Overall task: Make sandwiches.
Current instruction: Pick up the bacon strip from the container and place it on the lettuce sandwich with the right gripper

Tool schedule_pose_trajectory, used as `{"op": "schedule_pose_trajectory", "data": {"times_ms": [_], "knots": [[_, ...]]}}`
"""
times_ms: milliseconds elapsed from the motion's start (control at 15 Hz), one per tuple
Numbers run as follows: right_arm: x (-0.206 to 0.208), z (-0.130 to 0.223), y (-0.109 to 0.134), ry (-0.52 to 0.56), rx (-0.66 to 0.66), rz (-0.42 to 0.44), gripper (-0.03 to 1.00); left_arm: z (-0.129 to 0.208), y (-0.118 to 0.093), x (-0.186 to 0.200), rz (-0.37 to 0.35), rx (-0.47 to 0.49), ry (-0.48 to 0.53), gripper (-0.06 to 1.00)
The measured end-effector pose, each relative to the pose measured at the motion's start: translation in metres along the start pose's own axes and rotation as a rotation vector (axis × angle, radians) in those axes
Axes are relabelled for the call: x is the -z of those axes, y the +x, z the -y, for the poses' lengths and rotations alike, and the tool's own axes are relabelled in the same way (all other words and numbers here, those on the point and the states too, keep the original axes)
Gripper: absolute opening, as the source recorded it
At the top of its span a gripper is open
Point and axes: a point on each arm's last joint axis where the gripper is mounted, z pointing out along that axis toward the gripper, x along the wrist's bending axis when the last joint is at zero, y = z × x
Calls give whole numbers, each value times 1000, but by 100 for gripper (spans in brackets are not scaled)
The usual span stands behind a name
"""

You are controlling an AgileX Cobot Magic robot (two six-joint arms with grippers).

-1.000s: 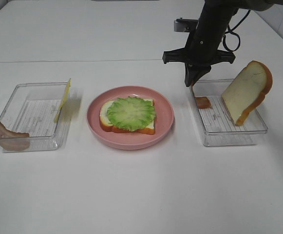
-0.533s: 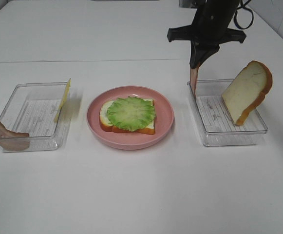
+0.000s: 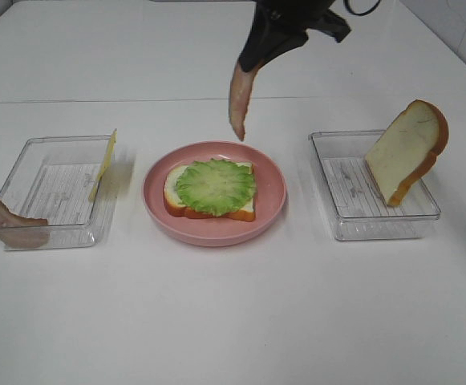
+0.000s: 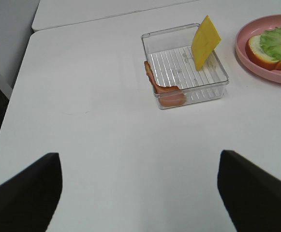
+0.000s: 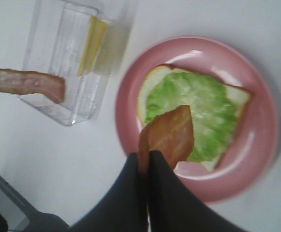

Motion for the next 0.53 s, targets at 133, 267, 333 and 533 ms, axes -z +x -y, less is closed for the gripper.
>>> {"op": "schedule_pose_trajectory", "data": {"times_ms": [133,267,333,533], "knots": [[-26,8,25,18,55,-100,2,0,0,0,0,0,0,80],[-60,11,43,56,60,-290,2,0,0,0,0,0,0,80],[-73,9,40,61,40,-333,2,0,0,0,0,0,0,80],[-101,6,30,70,5,-359,2,0,0,0,0,0,0,80]]}}
